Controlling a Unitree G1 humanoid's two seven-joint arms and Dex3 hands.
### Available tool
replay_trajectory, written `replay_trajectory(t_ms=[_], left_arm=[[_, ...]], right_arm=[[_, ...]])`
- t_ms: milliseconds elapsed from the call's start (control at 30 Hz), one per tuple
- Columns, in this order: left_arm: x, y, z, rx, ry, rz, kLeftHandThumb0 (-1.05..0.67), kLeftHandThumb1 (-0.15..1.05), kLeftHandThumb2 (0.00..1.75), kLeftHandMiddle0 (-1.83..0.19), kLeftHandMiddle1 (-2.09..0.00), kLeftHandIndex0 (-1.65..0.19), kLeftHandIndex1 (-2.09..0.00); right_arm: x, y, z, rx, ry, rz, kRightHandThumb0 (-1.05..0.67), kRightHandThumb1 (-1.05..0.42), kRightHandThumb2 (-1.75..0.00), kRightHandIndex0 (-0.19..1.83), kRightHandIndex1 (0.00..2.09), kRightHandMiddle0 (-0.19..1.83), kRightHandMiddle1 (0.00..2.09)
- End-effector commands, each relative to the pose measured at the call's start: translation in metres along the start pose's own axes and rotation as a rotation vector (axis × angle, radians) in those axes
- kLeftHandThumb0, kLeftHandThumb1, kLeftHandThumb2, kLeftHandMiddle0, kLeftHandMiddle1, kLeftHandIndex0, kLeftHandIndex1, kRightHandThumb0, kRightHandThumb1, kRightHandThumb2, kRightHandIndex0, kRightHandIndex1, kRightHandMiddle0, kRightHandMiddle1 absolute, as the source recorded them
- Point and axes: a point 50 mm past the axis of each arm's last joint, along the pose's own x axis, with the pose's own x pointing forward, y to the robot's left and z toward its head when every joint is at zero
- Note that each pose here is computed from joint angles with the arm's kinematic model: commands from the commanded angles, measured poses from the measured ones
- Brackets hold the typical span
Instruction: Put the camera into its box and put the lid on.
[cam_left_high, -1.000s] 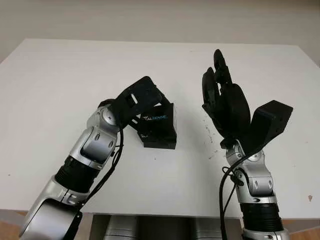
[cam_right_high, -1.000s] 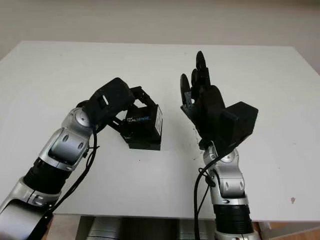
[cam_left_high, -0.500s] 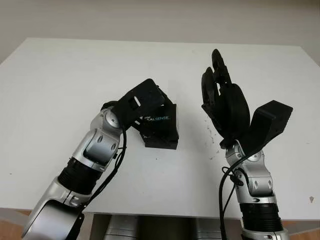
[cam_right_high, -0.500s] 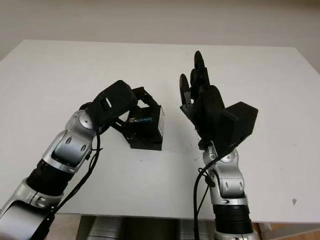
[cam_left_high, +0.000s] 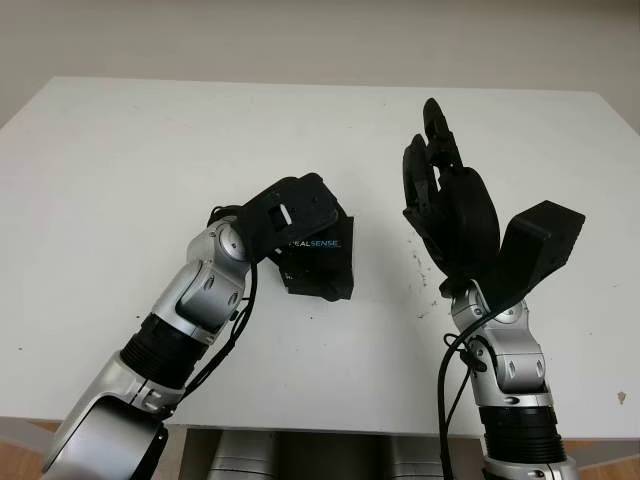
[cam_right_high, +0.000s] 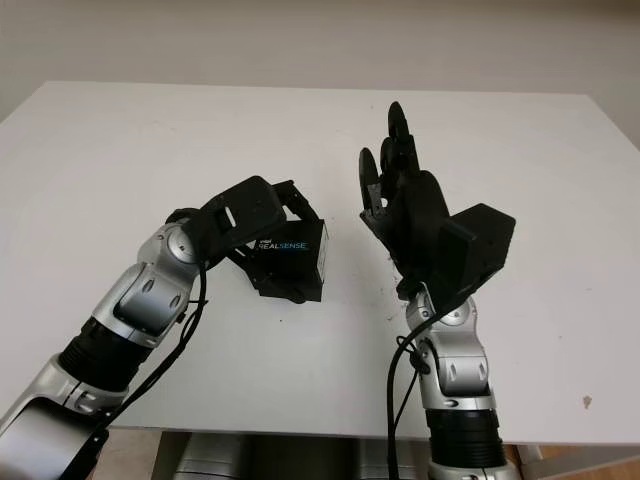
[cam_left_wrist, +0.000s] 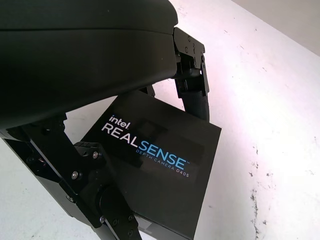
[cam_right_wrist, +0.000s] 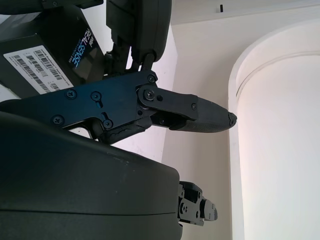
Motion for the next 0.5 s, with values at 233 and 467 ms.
replay_trajectory(t_ms=[233,467], left_arm=[[0.0026,-0.0242,0.0033,0.016,0.004,-0.096,-0.14,0.91,0.05,-0.42,-1.61,-0.3,-1.55],[0.0014,-0.0273,0.0086,0.029,-0.011,-0.108,-0.17,0.91,0.05,-0.51,-1.62,-0.31,-1.56]], right_arm=[[0.0014,0.0002,0.0053,0.008,-0.029,-0.009,-0.68,-1.05,-0.55,-0.15,0.06,-0.09,0.09],[0.0016,0.0024,0.0046,0.007,-0.029,-0.001,-0.68,-1.05,-0.56,-0.16,0.05,-0.11,0.09]])
